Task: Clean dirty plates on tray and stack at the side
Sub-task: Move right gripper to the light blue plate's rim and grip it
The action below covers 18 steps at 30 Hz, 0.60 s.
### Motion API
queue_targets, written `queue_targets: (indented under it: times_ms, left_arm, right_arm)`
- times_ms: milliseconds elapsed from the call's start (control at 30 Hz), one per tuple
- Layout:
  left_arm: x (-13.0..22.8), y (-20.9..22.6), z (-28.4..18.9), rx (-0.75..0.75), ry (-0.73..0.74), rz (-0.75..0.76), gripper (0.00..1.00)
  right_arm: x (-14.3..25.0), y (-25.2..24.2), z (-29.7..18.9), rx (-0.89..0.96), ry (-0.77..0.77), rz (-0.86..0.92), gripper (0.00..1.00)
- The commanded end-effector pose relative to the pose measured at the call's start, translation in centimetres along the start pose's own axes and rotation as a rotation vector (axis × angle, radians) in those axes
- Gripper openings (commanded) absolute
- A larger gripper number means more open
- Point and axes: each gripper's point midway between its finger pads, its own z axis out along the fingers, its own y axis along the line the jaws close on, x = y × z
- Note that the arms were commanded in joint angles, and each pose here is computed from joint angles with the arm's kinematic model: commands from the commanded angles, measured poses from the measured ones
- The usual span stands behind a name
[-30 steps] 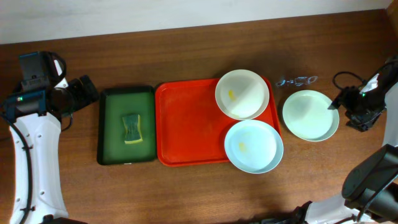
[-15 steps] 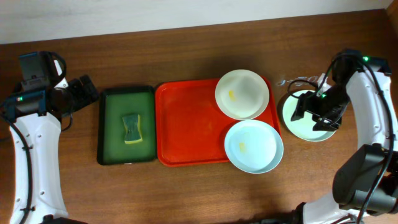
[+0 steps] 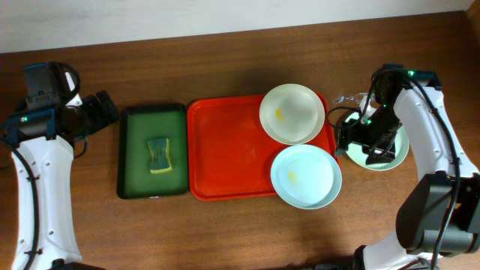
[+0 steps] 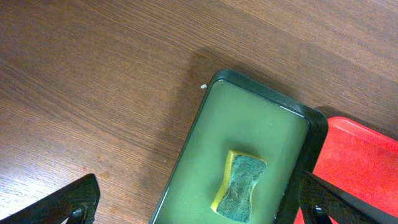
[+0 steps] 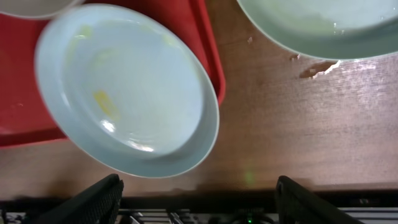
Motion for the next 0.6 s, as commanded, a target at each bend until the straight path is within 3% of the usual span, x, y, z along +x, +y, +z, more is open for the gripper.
queue_targets:
  times_ms: [0,67,233,467,500,567]
  left_arm:
    - [-0.2,-0.1,-0.4,0.010,-0.008,-0.010,0.99]
    - [-0.2,-0.1,-0.4,0.010,-0.008,-0.010,0.99]
    - [-0.2,-0.1,-0.4,0.010,-0.008,-0.010,0.99]
    - [-0.2,-0.1,-0.4,0.010,-0.008,-0.010,0.99]
    - [-0.2,-0.1,-0.4,0.010,-0.008,-0.010,0.99]
    - [-0.2,-0.1,-0.4,0.010,-0.008,-0.010,0.99]
  right_arm:
    - [0.7,-0.5,1.2,0.031,0.019,-0.012,0.79]
    - [0.8,-0.8,2.3,0.032,0.025,-0.011,0.75]
    - [1.0,-1.5,5.7,0.033,0.034,-0.009,0.48]
    - [1.6,-2.1,8.8,0.035,0.037,0.083,0.31]
    - [1.7,-2.1,8.9,0.032,0.041,0.083,0.21]
    - [1.8,-1.9,8.9,0.021,0.043,0.083,0.11]
